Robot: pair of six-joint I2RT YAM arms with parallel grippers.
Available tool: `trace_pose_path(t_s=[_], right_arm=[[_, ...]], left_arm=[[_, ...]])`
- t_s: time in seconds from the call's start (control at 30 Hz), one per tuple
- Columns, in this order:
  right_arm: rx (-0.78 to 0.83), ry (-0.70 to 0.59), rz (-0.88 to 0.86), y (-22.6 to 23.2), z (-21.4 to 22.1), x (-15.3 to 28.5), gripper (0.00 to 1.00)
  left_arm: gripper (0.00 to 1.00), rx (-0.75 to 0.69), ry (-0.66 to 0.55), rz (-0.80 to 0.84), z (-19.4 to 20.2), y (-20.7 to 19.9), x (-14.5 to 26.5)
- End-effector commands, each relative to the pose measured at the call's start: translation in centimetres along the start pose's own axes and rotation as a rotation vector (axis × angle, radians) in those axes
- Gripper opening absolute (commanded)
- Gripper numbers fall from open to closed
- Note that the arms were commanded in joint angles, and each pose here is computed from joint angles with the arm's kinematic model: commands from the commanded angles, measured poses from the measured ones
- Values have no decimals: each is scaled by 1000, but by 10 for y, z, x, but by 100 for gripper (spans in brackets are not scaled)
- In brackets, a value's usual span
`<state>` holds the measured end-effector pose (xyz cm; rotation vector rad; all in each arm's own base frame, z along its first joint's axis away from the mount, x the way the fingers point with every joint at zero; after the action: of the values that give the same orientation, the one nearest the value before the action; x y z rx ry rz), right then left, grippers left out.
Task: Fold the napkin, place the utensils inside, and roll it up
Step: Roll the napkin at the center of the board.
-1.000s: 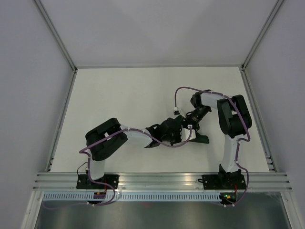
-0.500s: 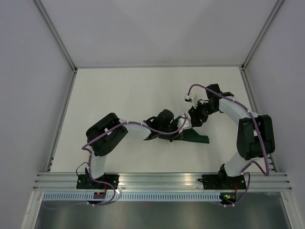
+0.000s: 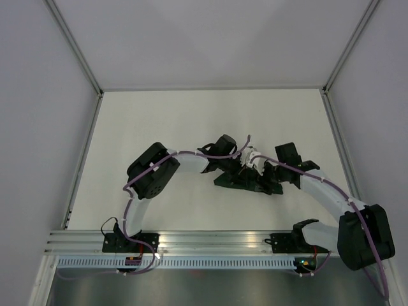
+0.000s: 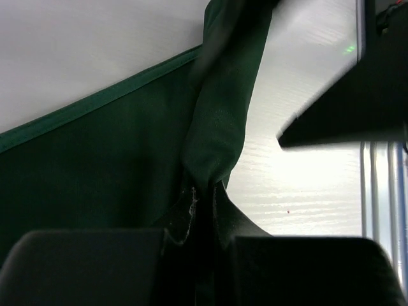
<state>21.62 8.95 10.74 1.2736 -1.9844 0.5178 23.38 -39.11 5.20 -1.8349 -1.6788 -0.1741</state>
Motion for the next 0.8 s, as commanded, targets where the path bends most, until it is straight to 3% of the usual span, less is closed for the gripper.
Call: trace_pose_path(t_s=[0.0, 0.5, 0.67, 0.7, 0.73, 0.77], right_arm=[[158, -43, 99, 6, -9, -8, 63], [284, 45, 90, 33, 11, -38, 63], [283, 79, 77, 33, 16, -44, 51], [282, 78, 78, 32, 15, -44, 46], [280, 86, 72, 32, 16, -45, 35], [280, 92, 74, 32, 16, -45, 31]], left_arm=[[2, 344, 311, 44, 92, -14, -3], [6, 491, 316, 57, 91, -7, -1], [9, 505, 312, 54, 90, -5, 0], [11, 504, 310, 52, 89, -5, 0], [16, 505, 306, 50, 87, -5, 0], [18, 508, 301, 51, 84, -5, 1]])
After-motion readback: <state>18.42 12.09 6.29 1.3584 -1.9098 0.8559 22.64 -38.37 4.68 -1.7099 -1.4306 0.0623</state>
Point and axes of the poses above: each gripper's point midway between its finger pads, its own x axis back along the fingers, its own y axis along the line the jaws close on, z = x × y, the point moved 6 cm from there along x, back along the fingers, and after that the axes turned 3 degrees about -x, right-handed, at the moved point
